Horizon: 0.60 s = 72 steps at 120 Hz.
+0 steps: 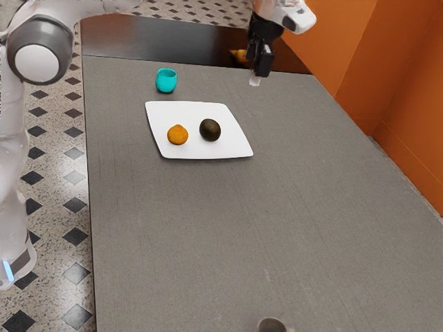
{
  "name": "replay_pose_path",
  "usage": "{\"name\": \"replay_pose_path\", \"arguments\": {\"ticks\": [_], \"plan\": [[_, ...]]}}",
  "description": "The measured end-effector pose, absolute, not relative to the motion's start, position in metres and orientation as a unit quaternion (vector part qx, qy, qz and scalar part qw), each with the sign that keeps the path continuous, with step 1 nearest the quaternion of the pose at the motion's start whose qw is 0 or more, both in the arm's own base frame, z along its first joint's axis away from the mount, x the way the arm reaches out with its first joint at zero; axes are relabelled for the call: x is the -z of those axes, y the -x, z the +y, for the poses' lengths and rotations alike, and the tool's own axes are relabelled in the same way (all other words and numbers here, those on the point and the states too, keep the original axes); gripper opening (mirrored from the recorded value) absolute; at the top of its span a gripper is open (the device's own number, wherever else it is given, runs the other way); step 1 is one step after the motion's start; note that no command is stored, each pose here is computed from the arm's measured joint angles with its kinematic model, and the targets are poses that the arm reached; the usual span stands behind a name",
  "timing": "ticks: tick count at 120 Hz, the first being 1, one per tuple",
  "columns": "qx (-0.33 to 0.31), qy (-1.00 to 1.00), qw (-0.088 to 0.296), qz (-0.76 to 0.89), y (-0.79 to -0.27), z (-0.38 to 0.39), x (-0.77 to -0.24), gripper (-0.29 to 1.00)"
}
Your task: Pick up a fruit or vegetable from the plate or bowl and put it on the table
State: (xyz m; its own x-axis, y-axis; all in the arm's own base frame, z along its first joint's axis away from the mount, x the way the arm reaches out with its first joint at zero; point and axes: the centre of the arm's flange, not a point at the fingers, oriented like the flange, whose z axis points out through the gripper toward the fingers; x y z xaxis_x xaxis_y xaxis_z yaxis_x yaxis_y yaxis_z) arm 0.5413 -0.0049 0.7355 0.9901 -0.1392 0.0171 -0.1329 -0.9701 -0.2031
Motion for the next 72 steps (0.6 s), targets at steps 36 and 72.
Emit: {"name": "replay_pose_path", "arguments": {"ticks": [36, 72], "plan": [[-0.05, 0.996, 0.055, 0.052, -0.561, 0.026, -0.681, 0.7], [-0.063, 0.998, 0.019, 0.017, -0.469, 0.096, -0.56, 0.7]]}}
